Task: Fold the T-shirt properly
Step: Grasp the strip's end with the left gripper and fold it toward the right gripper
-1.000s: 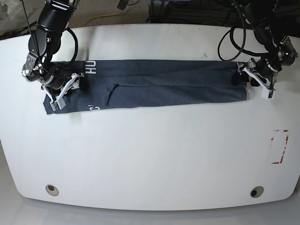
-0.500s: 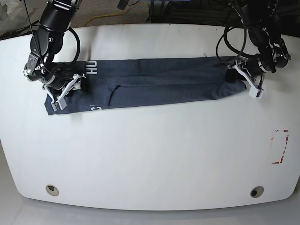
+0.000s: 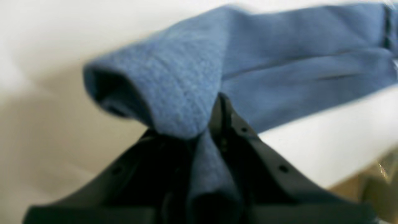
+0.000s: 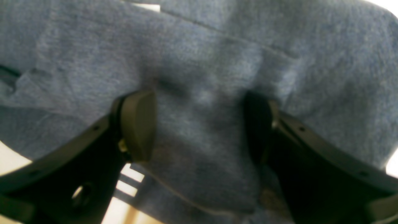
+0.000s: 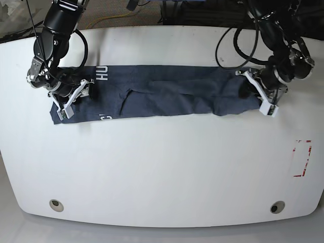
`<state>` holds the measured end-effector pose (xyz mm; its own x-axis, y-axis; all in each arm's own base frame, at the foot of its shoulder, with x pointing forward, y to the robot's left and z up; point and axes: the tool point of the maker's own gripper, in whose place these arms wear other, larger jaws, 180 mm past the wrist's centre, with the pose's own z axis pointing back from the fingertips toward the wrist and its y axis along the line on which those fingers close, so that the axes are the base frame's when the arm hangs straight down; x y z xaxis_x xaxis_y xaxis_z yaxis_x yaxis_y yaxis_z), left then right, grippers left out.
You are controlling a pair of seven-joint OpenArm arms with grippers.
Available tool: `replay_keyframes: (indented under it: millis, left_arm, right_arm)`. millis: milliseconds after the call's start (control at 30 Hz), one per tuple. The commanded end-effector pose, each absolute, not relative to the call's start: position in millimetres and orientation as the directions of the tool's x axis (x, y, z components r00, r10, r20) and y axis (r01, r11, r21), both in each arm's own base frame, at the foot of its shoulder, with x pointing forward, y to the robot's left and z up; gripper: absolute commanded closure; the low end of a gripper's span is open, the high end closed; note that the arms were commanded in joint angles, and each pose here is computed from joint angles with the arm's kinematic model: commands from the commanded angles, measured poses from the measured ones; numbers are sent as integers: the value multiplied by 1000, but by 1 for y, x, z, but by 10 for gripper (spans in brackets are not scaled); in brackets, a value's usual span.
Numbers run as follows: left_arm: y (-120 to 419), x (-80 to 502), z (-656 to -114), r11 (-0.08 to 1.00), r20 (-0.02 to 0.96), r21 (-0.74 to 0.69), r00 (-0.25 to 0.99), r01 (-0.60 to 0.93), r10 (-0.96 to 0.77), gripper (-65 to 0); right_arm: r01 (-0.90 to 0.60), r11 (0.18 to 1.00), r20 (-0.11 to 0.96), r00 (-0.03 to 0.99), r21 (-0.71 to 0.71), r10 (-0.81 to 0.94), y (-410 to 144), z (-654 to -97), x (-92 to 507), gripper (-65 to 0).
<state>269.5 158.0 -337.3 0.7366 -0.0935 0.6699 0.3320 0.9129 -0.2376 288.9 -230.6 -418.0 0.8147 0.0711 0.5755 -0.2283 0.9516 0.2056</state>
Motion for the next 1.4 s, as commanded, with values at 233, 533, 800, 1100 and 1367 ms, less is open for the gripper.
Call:
replay_keyframes:
  millis: [233,533,800,1100,1367]
  left_arm:
    - [68,314,-314,849,722,-231,669,475,-178,-29]
    - [28,325,-344,781,666,-318,713,537,-219,-29]
    - [9,335,-354,744,641,-363,729,562,-239,-103]
    - [-39,330,-347,636,651,-315,648,704,-395,-256]
    - [-90,319,-321,498,720,-208,477,842,-505,-381]
  right_arm:
    - [-227,956,557,826,189,86,-232,-420,287,-422]
    - [-227,954,559,825,194,83,-230,-419,288,-422]
    - [-227,953,561,824,199,79,-229,-419,288,-422]
    - [-226,953,559,825,200,78,-229,-420,288,-422]
    - [-226,954,560,825,196,81,-230,-419,289,-422]
